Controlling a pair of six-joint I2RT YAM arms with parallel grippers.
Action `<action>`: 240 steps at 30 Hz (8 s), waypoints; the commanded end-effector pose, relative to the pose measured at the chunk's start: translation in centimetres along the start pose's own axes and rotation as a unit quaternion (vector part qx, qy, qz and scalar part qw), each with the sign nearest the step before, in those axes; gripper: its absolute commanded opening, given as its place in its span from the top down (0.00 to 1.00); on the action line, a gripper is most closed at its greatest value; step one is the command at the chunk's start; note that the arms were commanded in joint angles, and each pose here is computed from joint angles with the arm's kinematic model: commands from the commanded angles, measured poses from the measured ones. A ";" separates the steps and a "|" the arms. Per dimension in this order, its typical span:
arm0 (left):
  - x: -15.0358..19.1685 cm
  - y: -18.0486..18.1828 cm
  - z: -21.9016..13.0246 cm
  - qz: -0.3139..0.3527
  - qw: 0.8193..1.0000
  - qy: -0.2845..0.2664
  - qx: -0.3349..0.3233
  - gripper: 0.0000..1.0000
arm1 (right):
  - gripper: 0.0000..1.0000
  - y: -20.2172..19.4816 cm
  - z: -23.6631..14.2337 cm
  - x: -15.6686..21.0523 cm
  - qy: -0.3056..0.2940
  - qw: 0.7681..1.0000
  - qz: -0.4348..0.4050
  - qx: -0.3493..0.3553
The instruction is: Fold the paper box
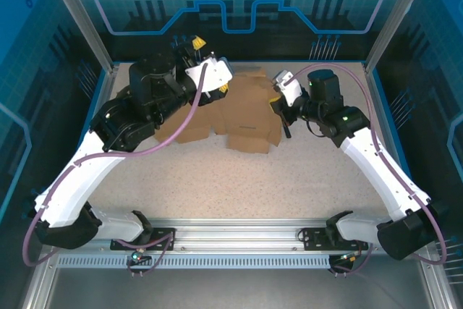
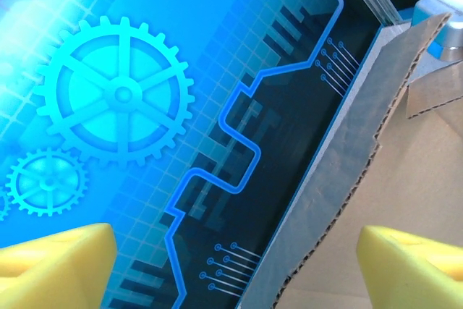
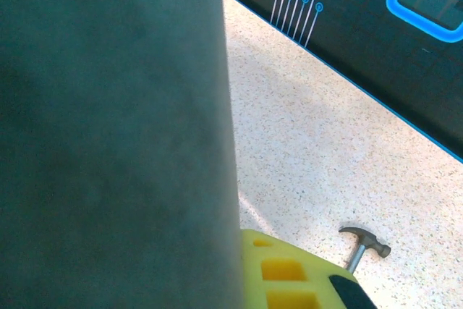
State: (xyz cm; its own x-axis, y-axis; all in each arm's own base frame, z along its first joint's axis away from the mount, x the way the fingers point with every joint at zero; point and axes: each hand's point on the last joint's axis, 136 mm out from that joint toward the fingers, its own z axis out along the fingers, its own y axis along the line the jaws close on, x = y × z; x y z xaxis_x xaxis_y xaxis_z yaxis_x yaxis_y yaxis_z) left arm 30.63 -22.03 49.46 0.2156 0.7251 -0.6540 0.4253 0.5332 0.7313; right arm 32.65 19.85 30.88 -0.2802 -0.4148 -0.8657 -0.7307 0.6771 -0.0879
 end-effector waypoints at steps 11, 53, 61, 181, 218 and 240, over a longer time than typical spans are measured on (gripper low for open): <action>1.8 -2.8 3.9 0.034 0.992 0.054 0.105 0.42 | 1.00 0.1 -0.8 -1.7 -0.031 0.998 -0.040 -0.021; 4.2 0.9 1.1 -0.161 0.982 0.019 0.099 1.00 | 0.76 -2.2 -2.4 -5.0 -0.198 0.973 -0.085 -0.084; 3.8 0.9 1.1 -0.173 0.979 0.007 0.107 1.00 | 0.81 -3.0 -1.7 -5.0 -0.200 0.973 -0.084 -0.072; 18.8 -5.4 2.6 -0.668 0.706 0.138 0.191 1.00 | 1.00 -7.7 -3.4 -0.1 -0.010 0.993 0.099 0.058; 34.9 -10.2 8.4 -0.659 0.704 0.254 -0.071 0.40 | 1.00 -7.2 7.2 6.6 0.219 0.967 -0.047 0.124; 26.8 -19.9 9.2 -0.674 0.710 0.175 0.105 0.41 | 1.00 -5.4 9.0 4.3 0.204 0.915 -0.234 0.257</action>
State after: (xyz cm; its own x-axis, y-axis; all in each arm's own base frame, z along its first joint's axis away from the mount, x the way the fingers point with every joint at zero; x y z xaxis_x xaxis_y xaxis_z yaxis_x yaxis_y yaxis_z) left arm 36.05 -14.13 15.64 -0.7184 -0.3425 -0.6055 0.0748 0.8273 -0.5567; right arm 40.30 19.81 22.23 -0.2866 -0.8714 -0.3981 -0.4998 0.4905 -0.7138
